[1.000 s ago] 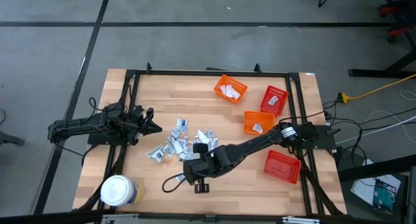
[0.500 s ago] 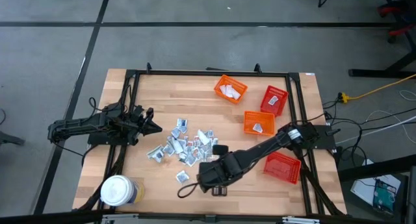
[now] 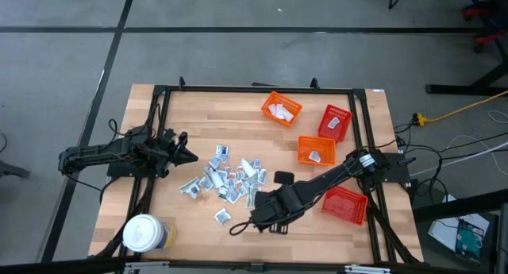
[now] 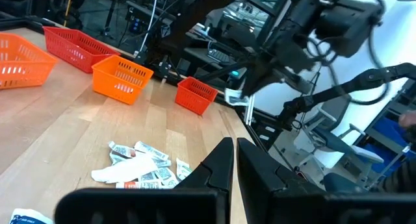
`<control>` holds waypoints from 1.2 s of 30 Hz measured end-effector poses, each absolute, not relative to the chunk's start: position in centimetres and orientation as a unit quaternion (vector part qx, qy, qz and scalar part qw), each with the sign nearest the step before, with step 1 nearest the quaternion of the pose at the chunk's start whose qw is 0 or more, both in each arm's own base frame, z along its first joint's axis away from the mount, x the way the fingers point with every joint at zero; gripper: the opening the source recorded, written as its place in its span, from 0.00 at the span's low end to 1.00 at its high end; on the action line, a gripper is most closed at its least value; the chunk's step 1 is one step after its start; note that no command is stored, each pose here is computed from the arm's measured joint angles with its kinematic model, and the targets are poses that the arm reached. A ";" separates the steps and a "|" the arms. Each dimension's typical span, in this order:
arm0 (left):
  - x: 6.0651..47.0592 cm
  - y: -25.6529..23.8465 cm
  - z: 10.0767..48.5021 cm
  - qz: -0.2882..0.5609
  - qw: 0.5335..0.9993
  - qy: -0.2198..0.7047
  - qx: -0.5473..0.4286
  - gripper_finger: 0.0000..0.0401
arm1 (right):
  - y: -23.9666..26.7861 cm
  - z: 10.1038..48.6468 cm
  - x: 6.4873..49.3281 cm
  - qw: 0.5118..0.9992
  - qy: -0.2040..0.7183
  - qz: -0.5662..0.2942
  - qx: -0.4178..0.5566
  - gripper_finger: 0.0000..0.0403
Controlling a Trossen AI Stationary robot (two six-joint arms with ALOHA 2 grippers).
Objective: Pick & Place First Aid Supplies
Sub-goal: Move the gray towelette pack to the middle right of the table
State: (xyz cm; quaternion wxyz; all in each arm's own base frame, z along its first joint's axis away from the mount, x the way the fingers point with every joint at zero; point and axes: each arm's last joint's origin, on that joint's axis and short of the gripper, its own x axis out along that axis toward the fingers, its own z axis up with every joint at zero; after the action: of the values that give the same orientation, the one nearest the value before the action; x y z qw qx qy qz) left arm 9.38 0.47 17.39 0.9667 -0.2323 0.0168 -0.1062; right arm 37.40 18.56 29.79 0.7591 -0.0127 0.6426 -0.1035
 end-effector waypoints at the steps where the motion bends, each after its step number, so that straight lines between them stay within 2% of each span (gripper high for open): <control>1: 9.4 0.5 17.4 -0.107 0.967 0.017 -0.232 0.04 | 18.2 29.4 37.1 0.751 0.650 -0.114 -0.011 0.01; 7: 9.4 0.5 17.4 -0.107 0.967 0.017 -0.232 0.04 | 16.3 27.0 33.6 0.726 0.666 -0.166 0.033 0.01; 13: 9.4 0.5 17.4 -0.106 0.967 0.017 -0.232 0.04 | 14.2 26.1 29.2 0.727 0.641 -0.201 0.138 0.01; 23: 9.4 0.5 17.4 -0.106 0.967 0.017 -0.232 0.04 | 12.1 26.2 22.1 0.662 0.640 -0.210 0.329 0.01; 31: 9.4 0.5 17.4 -0.106 0.967 0.017 -0.232 0.04 | 12.3 26.6 18.5 0.629 0.635 -0.198 0.403 0.01; 36: 9.4 0.5 17.4 -0.106 0.967 0.017 -0.232 0.04 | 11.5 26.4 17.9 0.632 0.623 -0.208 0.411 0.01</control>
State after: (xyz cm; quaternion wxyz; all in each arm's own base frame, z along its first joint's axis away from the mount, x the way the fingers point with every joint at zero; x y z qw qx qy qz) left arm 9.38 0.47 17.40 0.9667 -0.2323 0.0168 -0.1062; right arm 17.93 11.49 26.42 0.6318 0.4112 0.6233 -0.2080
